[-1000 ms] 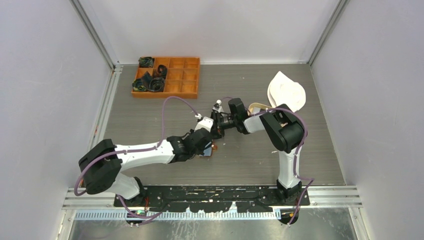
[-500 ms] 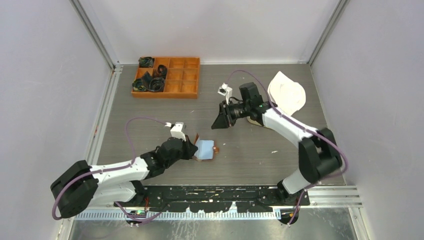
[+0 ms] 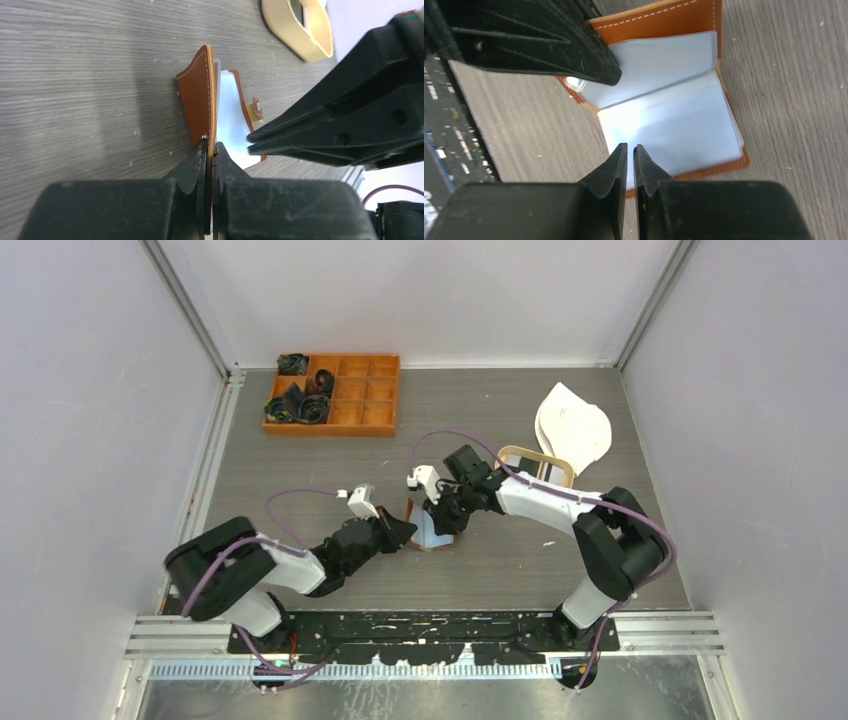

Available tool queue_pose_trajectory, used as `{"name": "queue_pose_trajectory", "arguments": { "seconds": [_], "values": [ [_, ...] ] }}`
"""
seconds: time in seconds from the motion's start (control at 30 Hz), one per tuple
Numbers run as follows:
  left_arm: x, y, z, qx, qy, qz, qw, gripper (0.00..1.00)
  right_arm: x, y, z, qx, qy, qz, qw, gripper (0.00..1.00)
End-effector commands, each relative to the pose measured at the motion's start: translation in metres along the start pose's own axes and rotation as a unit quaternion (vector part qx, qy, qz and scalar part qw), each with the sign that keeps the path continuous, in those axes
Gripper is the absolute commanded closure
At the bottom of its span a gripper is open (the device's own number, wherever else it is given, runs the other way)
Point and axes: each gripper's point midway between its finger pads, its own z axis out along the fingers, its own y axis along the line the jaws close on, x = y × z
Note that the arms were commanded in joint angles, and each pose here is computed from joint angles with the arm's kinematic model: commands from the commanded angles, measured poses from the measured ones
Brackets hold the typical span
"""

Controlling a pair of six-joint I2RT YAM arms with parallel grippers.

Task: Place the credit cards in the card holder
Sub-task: Turn over the card slot in the card holder.

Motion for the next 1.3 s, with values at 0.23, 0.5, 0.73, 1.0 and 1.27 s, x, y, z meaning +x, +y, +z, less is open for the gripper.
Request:
{"name": "queue_pose_trajectory", "arguments": {
  "seconds": [0.23, 0.5, 0.73, 1.0, 1.27],
  "values": [
    [0.004, -0.013, 0.027, 0.082, -0.037, -0.066, 0.994, 1.0, 0.014, -0.031, 0.022, 0.065, 0.08, 0.035, 0.994, 0.82],
    [0.027, 0.016, 0.026, 0.035, -0.005, -0.072, 0.997, 0.86, -0.003, -0.026, 0.019, 0.012, 0.044, 0.145, 0.988, 0.77],
    [0.03, 0.012, 0.021, 0.043, 0.008, -0.07, 0.997, 0.65, 0.0, -0.027, 0.026, 0.009, 0.051, 0.174, 0.983, 0.75],
    [0.018, 0.016, 0.001, 0.003, 0.017, -0.009, 1.0, 0.36, 0.021, -0.038, 0.033, 0.032, 0.1, 0.172, 0.979, 0.74],
    [-0.041, 0.005, -0.054, -0.038, -0.012, 0.127, 0.991, 0.01, 0.02, -0.03, 0.036, 0.02, 0.11, 0.159, 0.981, 0.74]
  ]
}}
